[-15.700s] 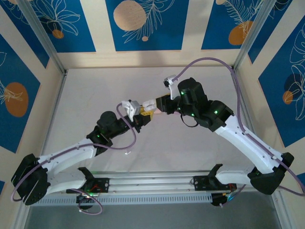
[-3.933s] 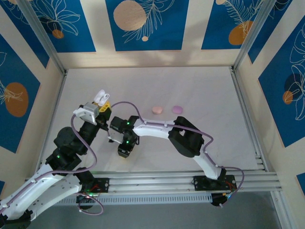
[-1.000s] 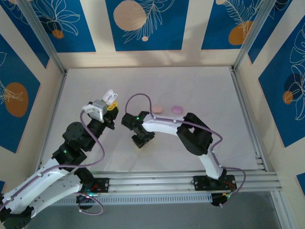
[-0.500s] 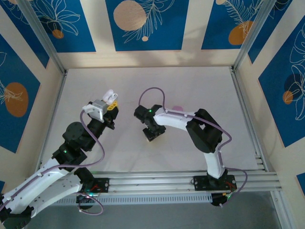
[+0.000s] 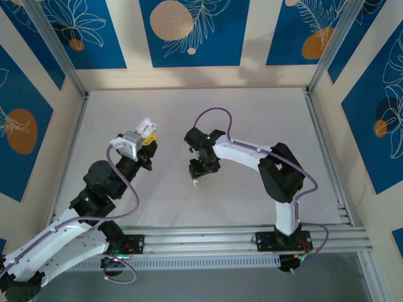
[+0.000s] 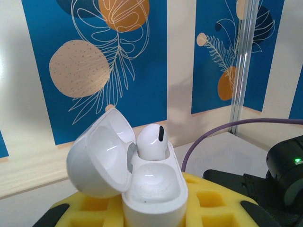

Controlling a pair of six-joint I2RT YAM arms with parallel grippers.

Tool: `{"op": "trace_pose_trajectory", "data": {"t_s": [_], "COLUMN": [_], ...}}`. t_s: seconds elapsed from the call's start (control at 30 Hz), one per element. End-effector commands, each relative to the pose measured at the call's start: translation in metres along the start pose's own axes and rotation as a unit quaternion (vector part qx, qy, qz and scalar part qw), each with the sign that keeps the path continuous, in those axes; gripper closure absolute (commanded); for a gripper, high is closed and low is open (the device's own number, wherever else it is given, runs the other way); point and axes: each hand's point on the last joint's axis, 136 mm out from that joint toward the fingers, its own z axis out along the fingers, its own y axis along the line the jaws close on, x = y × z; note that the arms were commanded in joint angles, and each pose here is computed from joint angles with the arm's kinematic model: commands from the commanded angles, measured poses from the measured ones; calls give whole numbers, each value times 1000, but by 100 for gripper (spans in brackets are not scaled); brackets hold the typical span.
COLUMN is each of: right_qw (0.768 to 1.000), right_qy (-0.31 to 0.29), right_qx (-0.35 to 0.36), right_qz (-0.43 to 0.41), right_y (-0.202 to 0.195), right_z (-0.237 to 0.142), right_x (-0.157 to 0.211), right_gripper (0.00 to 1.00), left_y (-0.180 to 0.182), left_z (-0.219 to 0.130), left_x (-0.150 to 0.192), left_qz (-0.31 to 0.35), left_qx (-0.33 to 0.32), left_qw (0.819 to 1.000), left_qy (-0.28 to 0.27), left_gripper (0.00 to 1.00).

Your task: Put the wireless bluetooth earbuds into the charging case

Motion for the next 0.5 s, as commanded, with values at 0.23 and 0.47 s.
{"op": "trace_pose_trajectory", "data": {"t_s": [0.23,0.47], "right_qw": [998,997], "right_qy": [41,49], "right_qx": [11,17], "right_qz": [49,55], "right_y": [12,13], "right_z": [22,30], "right_x": [7,5], "right_gripper": [47,49], "left_y": [-7,-9], "left_z": [-3,-3], "left_x": [-24,-22], "left_qz": [-15,-15], "left_qx": [24,27], "left_qw": [999,999], "left_qy": [-35,-33], "left_gripper": [83,83]}}
